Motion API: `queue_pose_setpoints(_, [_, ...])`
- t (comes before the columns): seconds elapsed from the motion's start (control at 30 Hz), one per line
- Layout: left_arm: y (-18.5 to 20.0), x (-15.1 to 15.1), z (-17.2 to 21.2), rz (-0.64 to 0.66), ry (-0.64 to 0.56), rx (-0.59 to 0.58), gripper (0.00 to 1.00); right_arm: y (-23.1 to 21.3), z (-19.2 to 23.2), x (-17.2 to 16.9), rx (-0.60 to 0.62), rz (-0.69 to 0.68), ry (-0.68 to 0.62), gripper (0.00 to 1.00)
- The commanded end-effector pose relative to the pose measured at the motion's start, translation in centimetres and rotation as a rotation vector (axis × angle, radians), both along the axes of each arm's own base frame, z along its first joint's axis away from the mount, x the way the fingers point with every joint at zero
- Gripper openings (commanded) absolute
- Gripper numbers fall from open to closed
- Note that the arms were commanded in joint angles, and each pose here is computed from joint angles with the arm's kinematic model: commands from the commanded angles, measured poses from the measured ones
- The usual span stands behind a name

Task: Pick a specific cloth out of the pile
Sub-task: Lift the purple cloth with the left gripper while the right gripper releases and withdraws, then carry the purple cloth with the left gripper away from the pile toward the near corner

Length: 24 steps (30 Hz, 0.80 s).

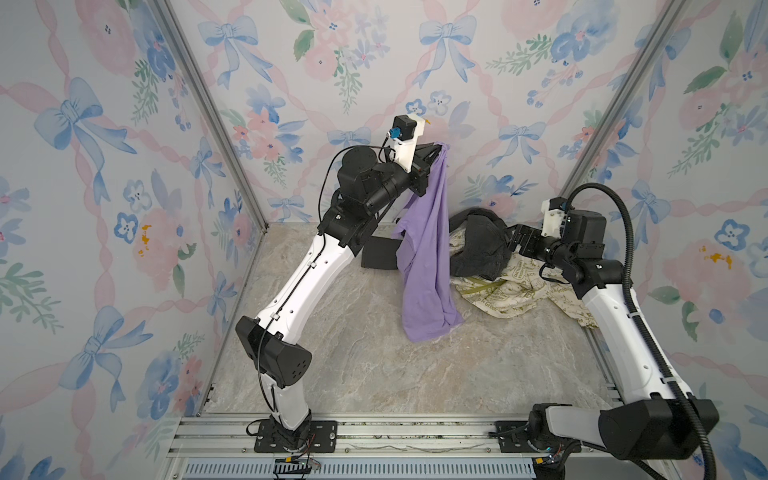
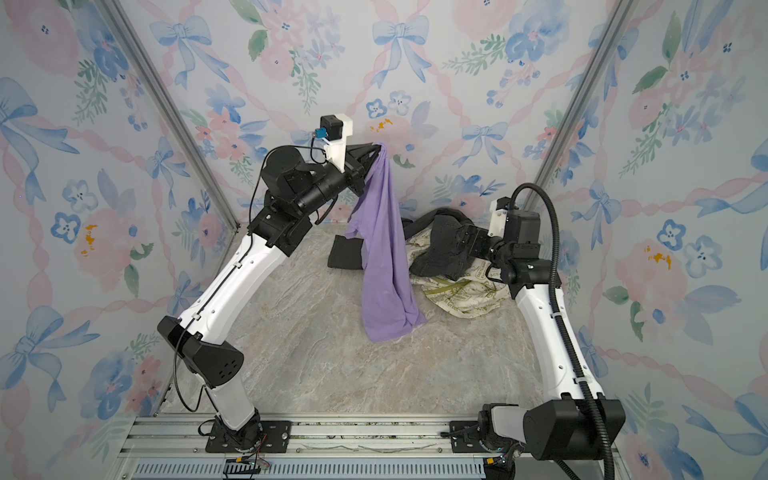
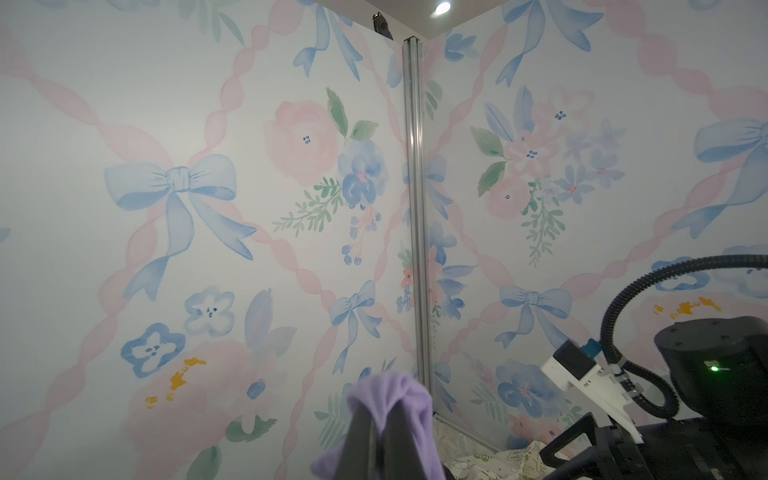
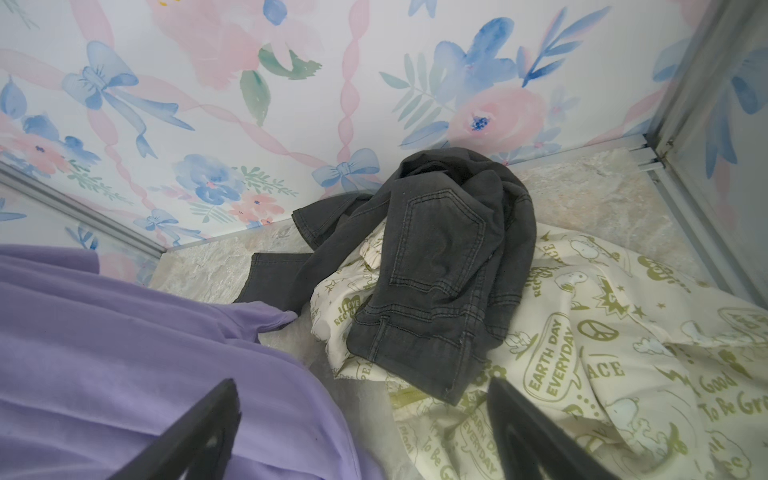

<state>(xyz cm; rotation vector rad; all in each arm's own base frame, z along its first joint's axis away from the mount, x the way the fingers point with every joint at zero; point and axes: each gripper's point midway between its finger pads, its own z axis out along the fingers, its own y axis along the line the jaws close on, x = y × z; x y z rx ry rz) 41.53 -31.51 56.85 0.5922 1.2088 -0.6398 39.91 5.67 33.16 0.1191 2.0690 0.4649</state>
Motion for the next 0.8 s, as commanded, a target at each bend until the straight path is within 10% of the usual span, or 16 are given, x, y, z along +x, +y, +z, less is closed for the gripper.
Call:
queue_pose_setpoints(0.0, [3.6, -0.3, 1.7, 0.131, -0.021, -0.003, 0.00, 1.1, 0.5, -0.5, -0.044, 0.034, -0.005, 0.95])
queue_pose_setpoints(0.77, [23.6, -0.5, 1.2, 0.667, 0.151, -0.080, 0.00, 5.2, 1.6, -2.2, -0.046, 0.113, -0.034, 0.96])
